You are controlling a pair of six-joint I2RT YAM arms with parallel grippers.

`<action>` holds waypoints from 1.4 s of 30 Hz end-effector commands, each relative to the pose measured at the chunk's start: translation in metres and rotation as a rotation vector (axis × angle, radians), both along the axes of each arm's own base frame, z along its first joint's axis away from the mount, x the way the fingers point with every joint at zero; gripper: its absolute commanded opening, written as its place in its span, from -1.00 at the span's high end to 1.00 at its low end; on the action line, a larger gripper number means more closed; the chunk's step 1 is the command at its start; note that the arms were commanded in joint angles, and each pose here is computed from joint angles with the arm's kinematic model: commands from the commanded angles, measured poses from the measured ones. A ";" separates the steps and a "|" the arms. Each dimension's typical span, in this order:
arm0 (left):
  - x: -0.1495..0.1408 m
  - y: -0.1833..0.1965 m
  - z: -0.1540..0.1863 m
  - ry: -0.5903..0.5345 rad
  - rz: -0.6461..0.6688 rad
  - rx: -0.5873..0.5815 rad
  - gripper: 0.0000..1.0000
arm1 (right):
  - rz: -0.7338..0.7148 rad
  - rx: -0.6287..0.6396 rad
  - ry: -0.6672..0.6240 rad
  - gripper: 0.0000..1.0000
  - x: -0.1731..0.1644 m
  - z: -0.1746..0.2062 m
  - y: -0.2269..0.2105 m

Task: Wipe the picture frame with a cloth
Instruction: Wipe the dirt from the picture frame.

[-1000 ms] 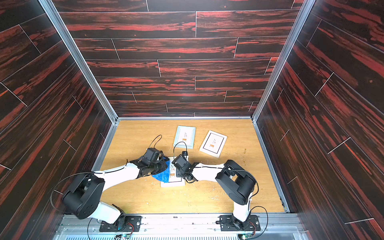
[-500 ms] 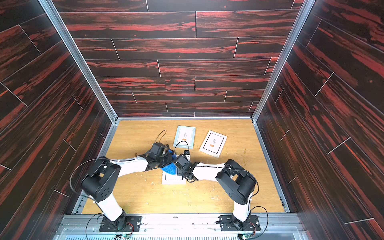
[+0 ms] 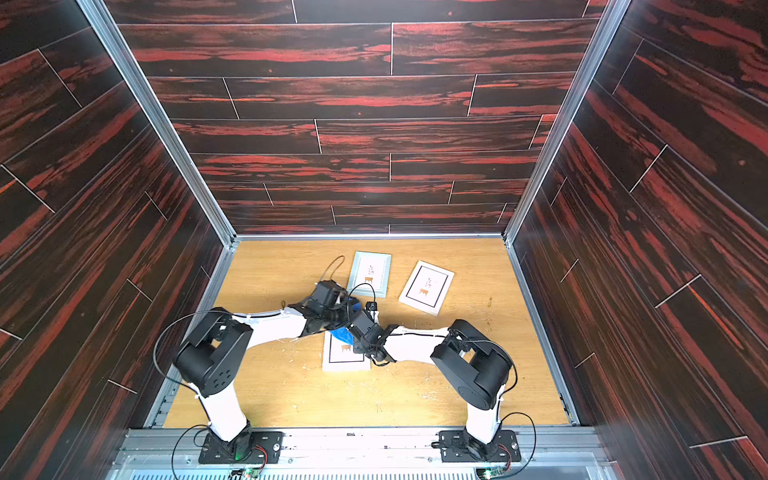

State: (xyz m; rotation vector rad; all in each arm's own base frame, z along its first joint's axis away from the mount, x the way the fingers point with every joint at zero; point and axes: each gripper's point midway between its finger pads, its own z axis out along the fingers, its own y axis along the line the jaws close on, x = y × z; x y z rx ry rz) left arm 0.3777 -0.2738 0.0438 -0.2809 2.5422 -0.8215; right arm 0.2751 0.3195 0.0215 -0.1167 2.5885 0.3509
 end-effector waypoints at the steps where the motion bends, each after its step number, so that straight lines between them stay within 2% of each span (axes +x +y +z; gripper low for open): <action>1: -0.004 0.022 -0.018 0.068 0.044 0.023 1.00 | 0.022 -0.064 0.062 1.00 -0.015 -0.017 -0.007; 5: -0.006 0.065 -0.018 0.062 0.097 0.059 1.00 | 0.016 -0.077 0.055 1.00 -0.015 -0.017 -0.011; 7: -0.007 0.070 -0.015 0.055 0.090 0.079 1.00 | 0.018 -0.075 0.054 1.00 -0.015 -0.017 -0.010; 9: -0.005 0.063 -0.012 0.047 0.077 0.072 1.00 | 0.020 -0.073 0.057 1.00 -0.015 -0.017 -0.009; 14: 0.002 0.009 -0.013 0.048 0.011 0.015 1.00 | 0.019 -0.070 0.057 1.00 -0.015 -0.016 -0.009; 17: 0.002 -0.004 -0.018 0.065 -0.008 -0.006 1.00 | 0.015 -0.073 0.056 1.00 -0.015 -0.016 -0.011; 24: -0.010 0.069 -0.019 0.070 0.083 0.087 1.00 | 0.015 -0.074 0.053 1.00 -0.014 -0.016 -0.010; 26: -0.014 0.079 -0.014 0.058 0.090 0.117 1.00 | 0.018 -0.075 0.055 1.00 -0.014 -0.017 -0.009; 30: -0.012 0.051 -0.001 0.027 0.051 0.076 1.00 | 0.019 -0.078 0.053 1.00 -0.013 -0.016 -0.008; 34: -0.005 0.002 -0.015 0.055 -0.005 0.011 1.00 | 0.018 -0.074 0.054 1.00 -0.013 -0.014 -0.008; 36: -0.003 -0.005 -0.019 0.067 -0.013 0.001 1.00 | 0.016 -0.077 0.053 1.00 -0.013 -0.014 -0.009; 38: -0.003 0.000 -0.019 0.063 -0.001 0.010 1.00 | 0.012 -0.081 0.052 1.00 -0.013 -0.014 -0.010; 42: -0.009 0.045 -0.016 0.062 0.052 0.063 1.00 | 0.012 -0.080 0.050 1.00 -0.013 -0.014 -0.010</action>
